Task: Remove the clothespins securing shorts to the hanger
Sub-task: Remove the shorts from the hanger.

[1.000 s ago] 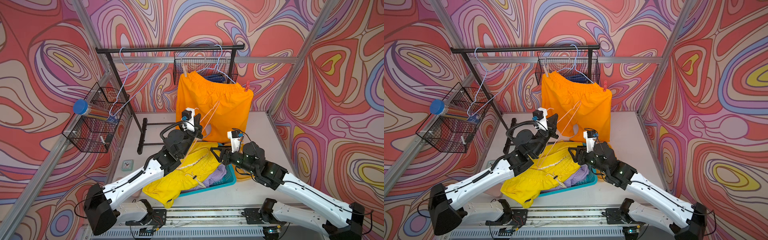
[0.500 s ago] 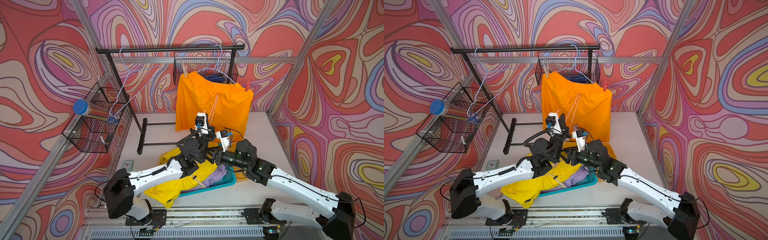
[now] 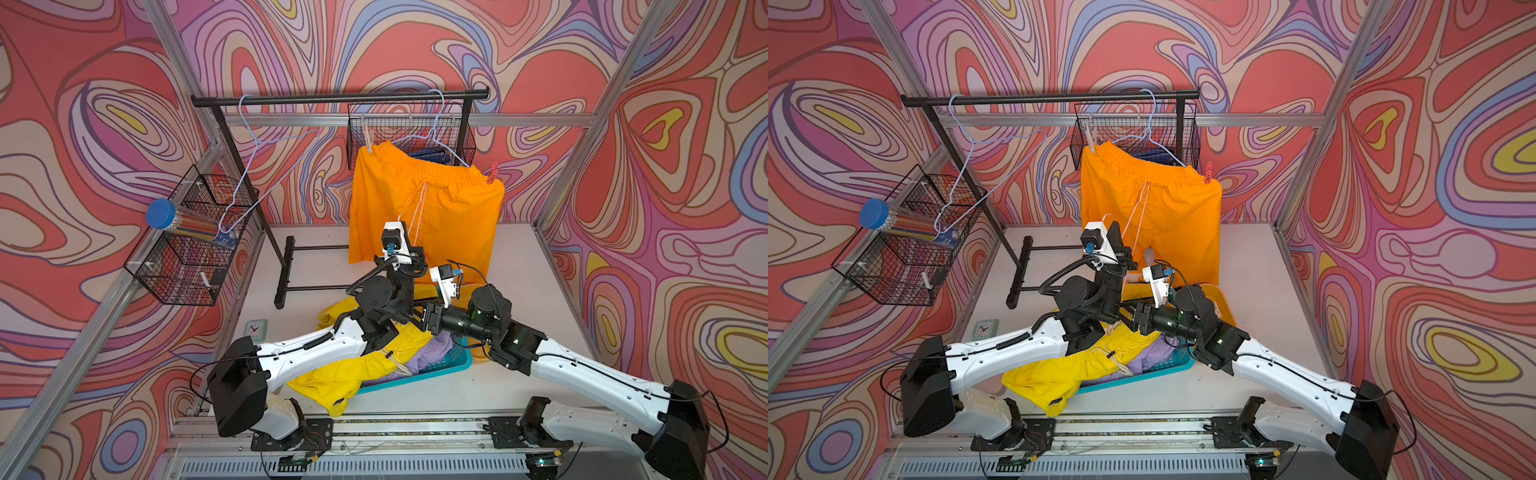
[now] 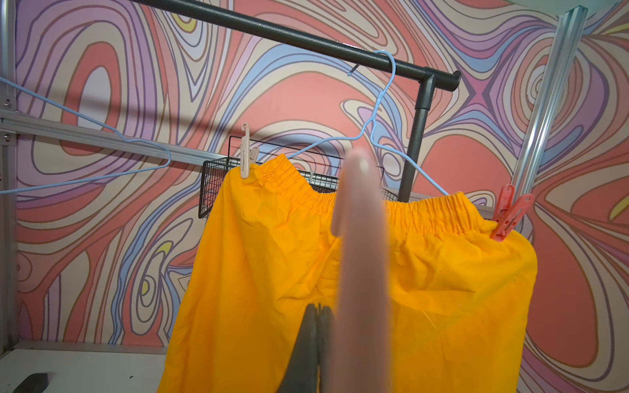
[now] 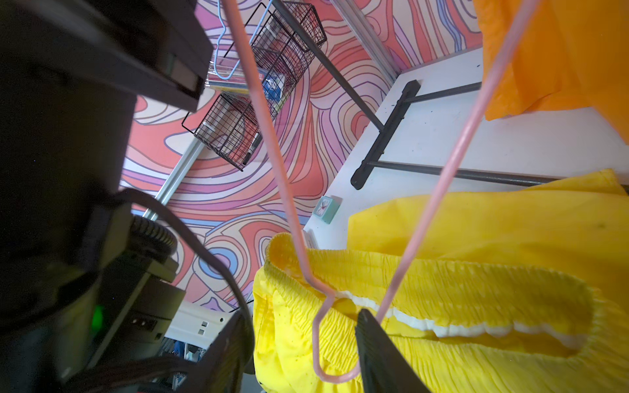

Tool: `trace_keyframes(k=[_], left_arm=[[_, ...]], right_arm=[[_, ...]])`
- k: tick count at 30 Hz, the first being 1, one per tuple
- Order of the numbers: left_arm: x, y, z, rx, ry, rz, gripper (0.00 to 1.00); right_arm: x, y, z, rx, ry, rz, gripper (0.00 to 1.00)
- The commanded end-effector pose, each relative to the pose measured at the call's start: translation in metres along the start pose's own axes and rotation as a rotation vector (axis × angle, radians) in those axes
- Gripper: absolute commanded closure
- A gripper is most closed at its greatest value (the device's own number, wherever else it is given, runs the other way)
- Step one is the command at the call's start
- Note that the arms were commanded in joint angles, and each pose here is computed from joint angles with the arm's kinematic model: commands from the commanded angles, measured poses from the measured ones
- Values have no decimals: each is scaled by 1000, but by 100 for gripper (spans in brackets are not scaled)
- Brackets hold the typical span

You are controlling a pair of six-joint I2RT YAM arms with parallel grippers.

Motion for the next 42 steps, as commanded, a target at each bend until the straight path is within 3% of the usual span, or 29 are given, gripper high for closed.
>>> trace_keyframes(k=[1,17,25,34,42], left_arm=[[49,-1,10,37,-136,-112,100],[59,-6,18,44,-180,-123,100],[68,-10,24,54,-162,-140,100],[71,-16,31,54,-153,-140,100],[73,-18,35,61,-142,-143,100]], right_arm=[[-28,11,-10,-21,27,81,48],[-56,22,-36,-96,76,139,55],[-52,2,-44,-181,58,107,57],[-43,-6,-37,-157,80,53,54],[-26,-26,-25,-130,57,-42,46]])
Point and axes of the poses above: each gripper's point midway between its finger pads, its own y axis out along the fingers, its own z axis along the line the jaws close on, x = y × z, the point moved 1 cm from there along -y, back along the fingers, and after that the axes turned 7 degrees about -y, right-handed, at the moved point
